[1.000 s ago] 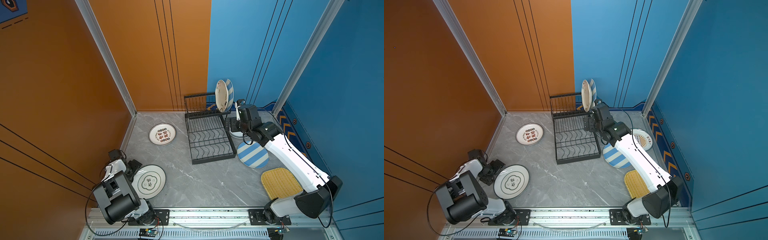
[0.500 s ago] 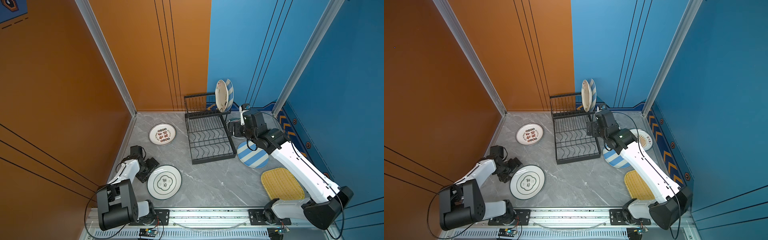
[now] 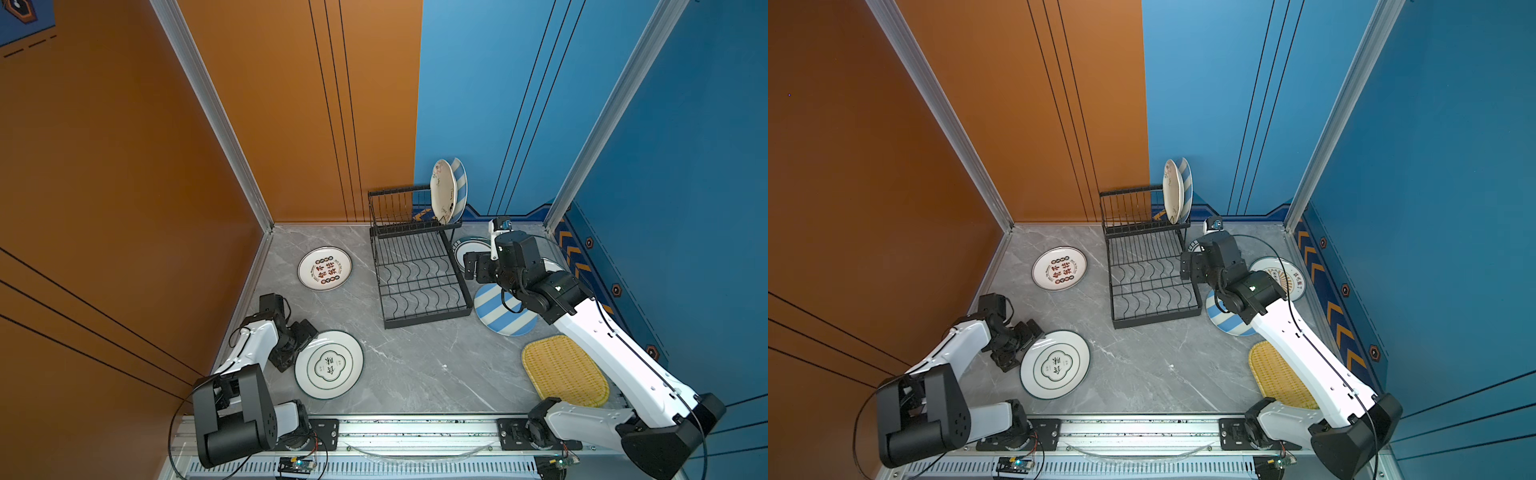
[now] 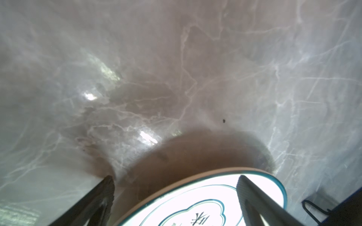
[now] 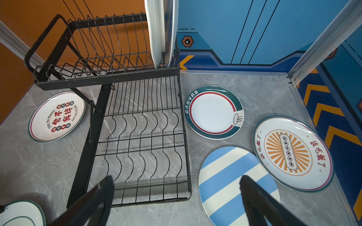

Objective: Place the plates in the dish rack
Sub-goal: 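Grip the green-rimmed white plate's edge with the left gripper, drag toward rack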

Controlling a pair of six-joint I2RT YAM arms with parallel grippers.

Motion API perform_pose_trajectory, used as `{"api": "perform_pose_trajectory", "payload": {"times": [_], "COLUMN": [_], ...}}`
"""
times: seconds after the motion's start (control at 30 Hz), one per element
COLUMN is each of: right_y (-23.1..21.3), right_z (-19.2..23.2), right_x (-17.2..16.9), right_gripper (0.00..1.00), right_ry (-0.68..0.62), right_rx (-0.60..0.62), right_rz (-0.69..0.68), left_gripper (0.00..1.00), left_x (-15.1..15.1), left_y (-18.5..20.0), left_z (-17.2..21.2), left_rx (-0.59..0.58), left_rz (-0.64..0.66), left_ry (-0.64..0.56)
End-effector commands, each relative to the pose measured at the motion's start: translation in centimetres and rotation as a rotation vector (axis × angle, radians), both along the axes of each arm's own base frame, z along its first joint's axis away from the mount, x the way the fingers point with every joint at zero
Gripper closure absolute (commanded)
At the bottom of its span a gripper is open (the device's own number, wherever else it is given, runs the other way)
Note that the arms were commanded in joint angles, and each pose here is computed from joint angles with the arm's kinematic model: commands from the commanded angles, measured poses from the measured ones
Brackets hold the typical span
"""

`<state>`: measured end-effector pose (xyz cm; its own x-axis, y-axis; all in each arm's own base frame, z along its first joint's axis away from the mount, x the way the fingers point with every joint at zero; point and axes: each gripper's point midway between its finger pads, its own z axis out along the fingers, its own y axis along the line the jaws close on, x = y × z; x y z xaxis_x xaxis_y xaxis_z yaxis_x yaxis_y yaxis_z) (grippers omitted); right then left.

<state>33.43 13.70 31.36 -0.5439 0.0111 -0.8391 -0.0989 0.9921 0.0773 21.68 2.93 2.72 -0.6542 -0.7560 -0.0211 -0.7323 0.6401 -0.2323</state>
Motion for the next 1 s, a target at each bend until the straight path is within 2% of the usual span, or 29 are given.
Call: {"api": "perform_pose_trajectory", "payload": {"times": [0.0,0.3,0.97], "right_y": [-1.2,-2.4,-1.7], "right_z": [0.5,-0.3,-0.7], "right_x": [-0.5,-1.2,-2.3], "right_gripper": [0.0,0.0,0.0], "right_ry": [-0.025,-0.007,0.035], "right_rx": [0.011,0.03,0.036], "right_rz": [-0.036,-0.047,0.001], "left_gripper": [0.02,0.02,0.01], "left_x": [-0.2,0.2,-0.6], "left_y": [-0.4,-4.4,-17.0], "left_z": [0.4,1.5,2.3], "left_rx": [-0.003,-0.046,-0.104], "left_rz": [-0.029,-0.161,-0.746], "left_ry": [0.017,-0.038,-0.028]}}
